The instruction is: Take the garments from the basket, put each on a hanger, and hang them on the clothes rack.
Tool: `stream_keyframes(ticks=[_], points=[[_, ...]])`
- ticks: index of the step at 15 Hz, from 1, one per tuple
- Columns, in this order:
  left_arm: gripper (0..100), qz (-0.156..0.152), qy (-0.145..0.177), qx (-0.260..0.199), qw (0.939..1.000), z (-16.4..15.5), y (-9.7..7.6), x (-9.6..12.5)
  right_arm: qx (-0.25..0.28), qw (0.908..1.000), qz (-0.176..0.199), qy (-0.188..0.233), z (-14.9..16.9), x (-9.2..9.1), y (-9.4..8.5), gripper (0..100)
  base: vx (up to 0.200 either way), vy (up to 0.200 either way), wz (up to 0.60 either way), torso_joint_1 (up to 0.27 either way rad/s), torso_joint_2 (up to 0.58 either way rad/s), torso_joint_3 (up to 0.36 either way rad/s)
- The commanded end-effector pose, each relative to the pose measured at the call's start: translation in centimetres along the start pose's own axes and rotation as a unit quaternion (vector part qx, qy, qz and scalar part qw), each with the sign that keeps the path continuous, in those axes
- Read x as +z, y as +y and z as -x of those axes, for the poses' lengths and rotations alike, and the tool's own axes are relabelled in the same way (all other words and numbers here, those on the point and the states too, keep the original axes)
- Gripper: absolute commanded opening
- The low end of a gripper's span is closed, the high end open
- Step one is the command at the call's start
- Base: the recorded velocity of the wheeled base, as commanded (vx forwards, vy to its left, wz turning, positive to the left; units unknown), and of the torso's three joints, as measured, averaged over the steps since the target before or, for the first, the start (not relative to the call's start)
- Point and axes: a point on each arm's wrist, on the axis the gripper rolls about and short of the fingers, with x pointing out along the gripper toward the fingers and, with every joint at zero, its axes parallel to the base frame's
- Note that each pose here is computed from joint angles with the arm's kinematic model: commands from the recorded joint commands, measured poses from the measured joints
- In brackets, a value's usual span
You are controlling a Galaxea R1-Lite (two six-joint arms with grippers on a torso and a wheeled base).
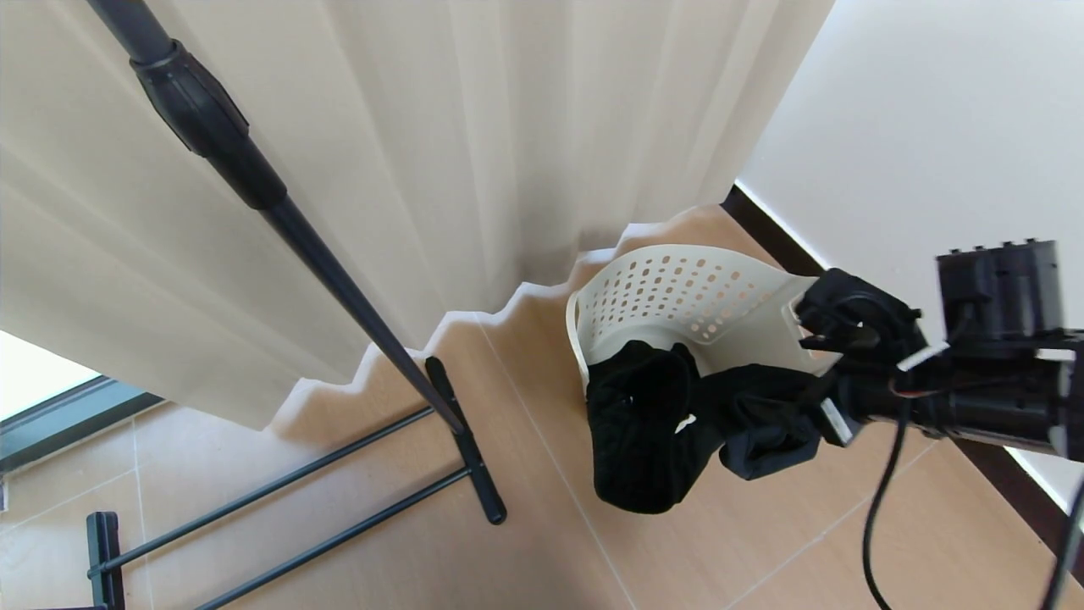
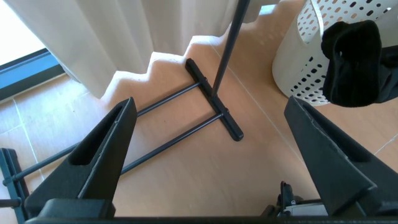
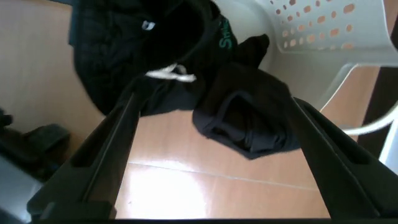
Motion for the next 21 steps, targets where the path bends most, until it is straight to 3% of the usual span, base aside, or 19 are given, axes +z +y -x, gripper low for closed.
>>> stream_keyframes(ticks=[1, 5, 21], points=[[100, 0.000, 0.000, 0.000, 1.0000, 0.0, 0.0, 0.0, 0.008, 0.9988, 0.021, 0.044, -7.0, 0.5, 0.6, 100, 0.000, 0.000, 0.00, 0.000, 0.00, 0.000], [100, 0.000, -0.001, 0.000, 1.0000, 0.0, 0.0, 0.0, -0.013, 0.9979, 0.033, 0.054, -12.0, 1.3, 0.7, 100, 0.000, 0.000, 0.00, 0.000, 0.00, 0.000], [100, 0.000, 0.000, 0.000, 1.0000, 0.0, 0.0, 0.0, -0.031, 0.9992, 0.018, 0.020, -16.8, 0.3, 0.8, 100, 0.000, 0.000, 0.00, 0.000, 0.00, 0.000]])
